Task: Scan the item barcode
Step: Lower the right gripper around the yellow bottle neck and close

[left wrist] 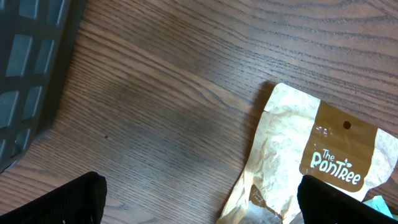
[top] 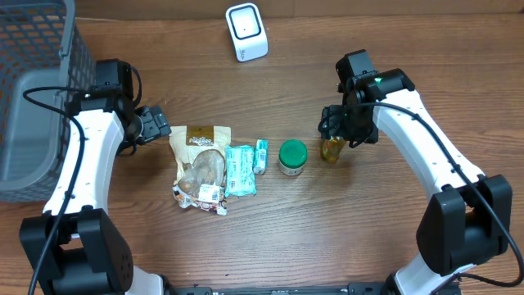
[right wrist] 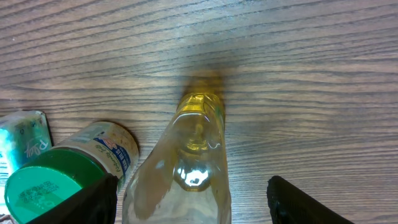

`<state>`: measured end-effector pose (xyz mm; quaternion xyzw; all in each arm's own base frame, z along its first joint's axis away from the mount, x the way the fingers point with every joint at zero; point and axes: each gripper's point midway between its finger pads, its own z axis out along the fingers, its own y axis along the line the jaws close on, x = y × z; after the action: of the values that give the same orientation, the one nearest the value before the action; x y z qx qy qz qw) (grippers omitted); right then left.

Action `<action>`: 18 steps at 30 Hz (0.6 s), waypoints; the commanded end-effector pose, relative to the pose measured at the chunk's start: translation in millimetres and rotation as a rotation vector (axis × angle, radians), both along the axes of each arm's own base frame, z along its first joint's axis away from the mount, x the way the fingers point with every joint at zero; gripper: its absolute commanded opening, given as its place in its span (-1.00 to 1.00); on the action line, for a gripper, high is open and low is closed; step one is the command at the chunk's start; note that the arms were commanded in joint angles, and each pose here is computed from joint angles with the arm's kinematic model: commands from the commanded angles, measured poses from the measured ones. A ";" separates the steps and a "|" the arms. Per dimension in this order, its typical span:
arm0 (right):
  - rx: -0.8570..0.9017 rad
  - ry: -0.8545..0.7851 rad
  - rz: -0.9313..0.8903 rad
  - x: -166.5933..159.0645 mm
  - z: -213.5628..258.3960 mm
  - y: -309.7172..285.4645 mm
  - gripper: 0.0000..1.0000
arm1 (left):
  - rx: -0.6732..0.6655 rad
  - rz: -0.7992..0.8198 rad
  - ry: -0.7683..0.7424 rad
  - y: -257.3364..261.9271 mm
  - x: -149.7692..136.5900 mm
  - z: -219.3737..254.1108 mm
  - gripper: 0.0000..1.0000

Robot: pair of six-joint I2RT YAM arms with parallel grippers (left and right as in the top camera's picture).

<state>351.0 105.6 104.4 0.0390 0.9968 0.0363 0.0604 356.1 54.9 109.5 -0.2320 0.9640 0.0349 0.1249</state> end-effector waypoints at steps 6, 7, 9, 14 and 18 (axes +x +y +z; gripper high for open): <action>0.000 -0.021 -0.003 4.1 5.4 1.3 0.40 | 0.007 -0.022 -0.022 -0.3 0.7 8.5 0.99; 0.000 -0.020 -0.003 4.0 5.4 1.2 0.41 | 0.007 -0.022 -0.022 -0.3 0.7 8.5 0.99; 0.002 -0.020 -0.003 3.8 5.4 1.5 0.44 | 0.007 -0.022 -0.022 -0.3 0.7 8.5 0.99; 0.022 -0.015 0.001 3.0 5.6 5.0 0.45 | 0.007 -0.022 -0.022 -0.3 0.7 8.5 0.99; 0.022 -0.015 0.001 3.1 5.6 5.0 0.44 | 0.006 -0.022 -0.022 -0.3 0.7 8.5 0.99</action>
<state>350.1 107.2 104.4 0.0386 0.9967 0.0409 0.0580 356.1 54.9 109.5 -0.2318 0.9641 0.0349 0.1249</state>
